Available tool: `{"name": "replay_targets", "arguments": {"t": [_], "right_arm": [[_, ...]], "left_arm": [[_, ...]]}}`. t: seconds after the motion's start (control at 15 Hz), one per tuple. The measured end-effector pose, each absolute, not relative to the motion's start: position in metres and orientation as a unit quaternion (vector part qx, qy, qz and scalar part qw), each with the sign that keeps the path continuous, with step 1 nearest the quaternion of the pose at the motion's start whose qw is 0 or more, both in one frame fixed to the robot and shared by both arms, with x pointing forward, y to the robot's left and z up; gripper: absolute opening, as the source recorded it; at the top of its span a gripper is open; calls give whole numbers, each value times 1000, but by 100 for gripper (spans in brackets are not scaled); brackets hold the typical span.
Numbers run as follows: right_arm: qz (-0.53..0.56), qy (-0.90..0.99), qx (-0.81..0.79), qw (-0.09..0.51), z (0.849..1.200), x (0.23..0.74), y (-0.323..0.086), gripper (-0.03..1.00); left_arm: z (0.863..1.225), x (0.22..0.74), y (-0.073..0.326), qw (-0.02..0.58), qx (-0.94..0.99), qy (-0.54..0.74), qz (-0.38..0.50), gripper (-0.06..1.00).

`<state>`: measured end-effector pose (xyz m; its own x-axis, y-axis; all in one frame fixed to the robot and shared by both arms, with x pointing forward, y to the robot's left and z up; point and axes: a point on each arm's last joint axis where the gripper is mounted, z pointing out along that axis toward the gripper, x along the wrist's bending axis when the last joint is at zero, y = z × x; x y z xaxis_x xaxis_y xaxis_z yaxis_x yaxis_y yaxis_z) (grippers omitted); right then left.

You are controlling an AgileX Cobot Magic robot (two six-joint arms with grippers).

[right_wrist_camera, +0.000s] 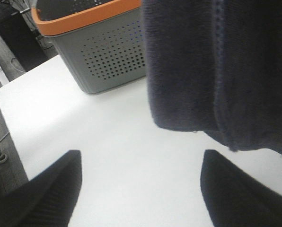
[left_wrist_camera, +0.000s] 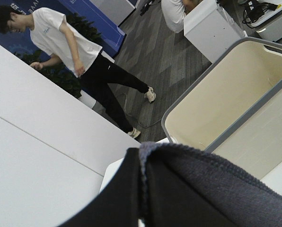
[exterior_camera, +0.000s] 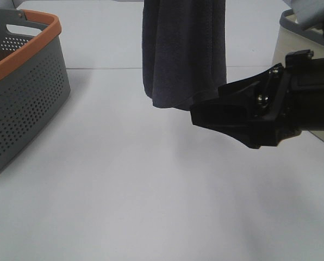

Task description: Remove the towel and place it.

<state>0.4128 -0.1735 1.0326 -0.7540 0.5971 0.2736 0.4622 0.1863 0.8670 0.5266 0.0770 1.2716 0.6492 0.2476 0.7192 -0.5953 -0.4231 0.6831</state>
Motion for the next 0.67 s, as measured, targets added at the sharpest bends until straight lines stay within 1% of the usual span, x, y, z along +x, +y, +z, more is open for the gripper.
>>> {"name": "replay_targets", "arguments": {"t": [0.13,0.47,0.67], "right_arm": [[535,763,354,81,1029,420,-174,63],[554,762,318,113,1036,432,-169,63],[566,765,295,79,1036,452,-153,63]], "left_arm": [[1272,527,77,524,742,-117,402,0],[1272,527,77,525,741,-117,402,0],[1272,527,77,525,741,-117,402,0]]}}
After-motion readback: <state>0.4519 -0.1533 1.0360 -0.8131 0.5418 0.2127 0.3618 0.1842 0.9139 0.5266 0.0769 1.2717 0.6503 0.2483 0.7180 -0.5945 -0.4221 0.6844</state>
